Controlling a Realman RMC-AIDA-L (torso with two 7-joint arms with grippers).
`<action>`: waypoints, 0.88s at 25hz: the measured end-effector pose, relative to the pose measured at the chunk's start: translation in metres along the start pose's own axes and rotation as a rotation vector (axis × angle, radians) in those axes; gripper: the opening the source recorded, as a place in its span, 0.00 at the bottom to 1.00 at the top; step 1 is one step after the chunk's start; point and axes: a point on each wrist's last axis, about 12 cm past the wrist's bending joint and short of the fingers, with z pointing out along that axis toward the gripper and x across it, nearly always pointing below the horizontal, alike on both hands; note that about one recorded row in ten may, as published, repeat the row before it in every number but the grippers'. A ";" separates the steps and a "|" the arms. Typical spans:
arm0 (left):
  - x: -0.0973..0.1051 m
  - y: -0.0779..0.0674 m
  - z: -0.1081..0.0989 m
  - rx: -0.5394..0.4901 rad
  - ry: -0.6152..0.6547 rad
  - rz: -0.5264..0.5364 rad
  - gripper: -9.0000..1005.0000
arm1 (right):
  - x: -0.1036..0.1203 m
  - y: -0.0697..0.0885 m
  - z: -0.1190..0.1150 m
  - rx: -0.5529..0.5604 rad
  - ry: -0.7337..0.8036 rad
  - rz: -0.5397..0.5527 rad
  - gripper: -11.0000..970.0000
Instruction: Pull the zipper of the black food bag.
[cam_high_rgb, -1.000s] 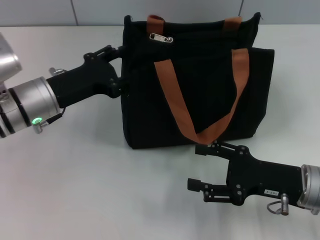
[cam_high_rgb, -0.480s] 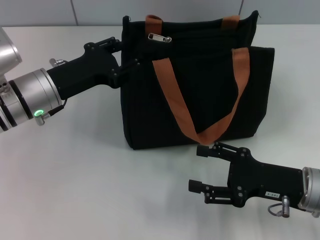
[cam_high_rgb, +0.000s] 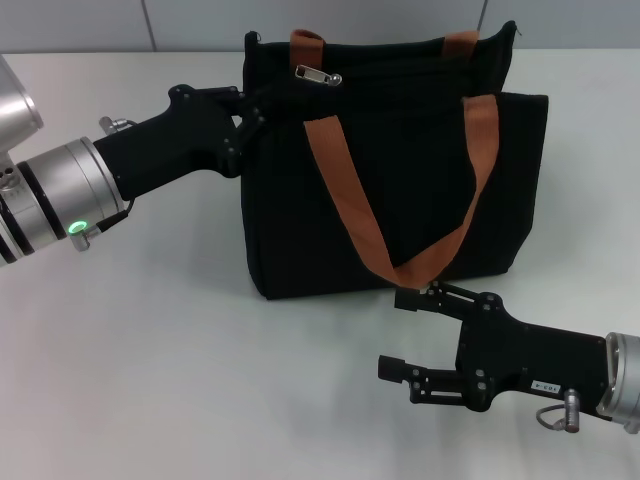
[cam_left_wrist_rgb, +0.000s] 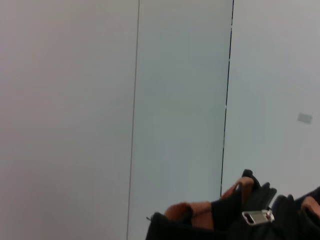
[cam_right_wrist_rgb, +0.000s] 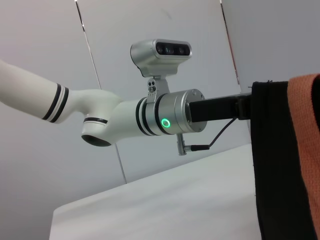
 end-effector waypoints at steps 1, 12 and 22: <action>-0.001 0.001 0.000 -0.008 -0.012 -0.006 0.15 | 0.000 0.000 0.000 0.003 -0.002 0.000 0.87; -0.004 0.000 0.002 0.001 -0.026 -0.004 0.04 | -0.001 0.000 0.000 0.008 -0.021 0.003 0.87; -0.019 -0.003 0.013 0.050 -0.117 -0.010 0.04 | -0.015 -0.006 -0.003 0.130 -0.210 0.026 0.87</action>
